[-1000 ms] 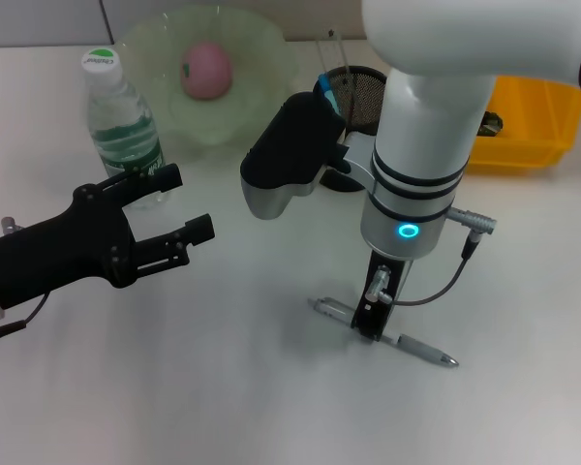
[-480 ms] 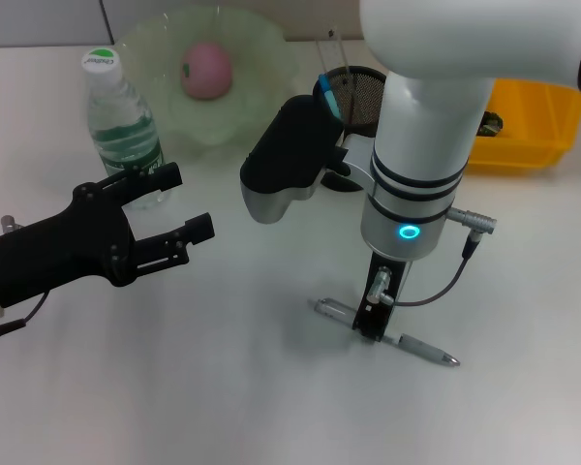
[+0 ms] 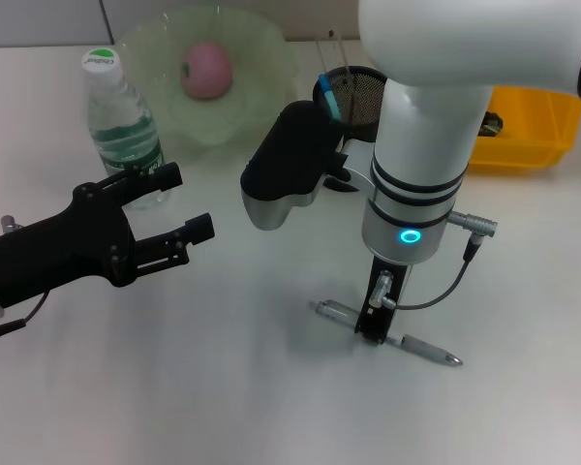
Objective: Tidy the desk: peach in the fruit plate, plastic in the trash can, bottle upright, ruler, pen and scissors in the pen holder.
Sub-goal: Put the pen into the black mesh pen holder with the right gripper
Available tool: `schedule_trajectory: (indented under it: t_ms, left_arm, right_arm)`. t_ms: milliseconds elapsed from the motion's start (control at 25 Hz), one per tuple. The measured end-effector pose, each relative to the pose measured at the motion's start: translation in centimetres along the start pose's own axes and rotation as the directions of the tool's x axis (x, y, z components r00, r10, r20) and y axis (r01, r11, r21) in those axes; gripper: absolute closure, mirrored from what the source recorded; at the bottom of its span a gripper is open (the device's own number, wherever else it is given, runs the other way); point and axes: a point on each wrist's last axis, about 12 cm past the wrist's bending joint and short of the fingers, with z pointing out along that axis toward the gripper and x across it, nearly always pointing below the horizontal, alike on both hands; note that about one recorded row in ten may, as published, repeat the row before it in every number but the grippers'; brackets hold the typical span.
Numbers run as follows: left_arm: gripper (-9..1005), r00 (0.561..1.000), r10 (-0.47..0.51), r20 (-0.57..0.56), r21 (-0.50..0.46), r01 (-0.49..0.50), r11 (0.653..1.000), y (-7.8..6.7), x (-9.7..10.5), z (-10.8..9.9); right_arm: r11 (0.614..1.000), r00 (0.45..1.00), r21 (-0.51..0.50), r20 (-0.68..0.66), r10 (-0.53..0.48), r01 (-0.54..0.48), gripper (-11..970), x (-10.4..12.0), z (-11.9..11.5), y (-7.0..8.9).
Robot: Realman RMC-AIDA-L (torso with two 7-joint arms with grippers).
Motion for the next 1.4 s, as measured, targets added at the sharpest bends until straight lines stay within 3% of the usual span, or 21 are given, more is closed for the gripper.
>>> schedule_trajectory:
  t_ms: [800,1400]
  left_arm:
    - [167,1.0,-0.002,0.005,-0.005,0.002,1.0,0.0,0.0,-0.2]
    - [167,1.0,-0.008,-0.002,-0.016,0.008,1.0,0.3,-0.3,-0.8]
  right_arm:
    - [1.0,1.0,-0.012,0.016,-0.011,0.011,834,0.3,0.1,0.1]
    - [0.996,0.984,-0.042,0.156,0.082,-0.076,833,2.1,-2.1,-2.4]
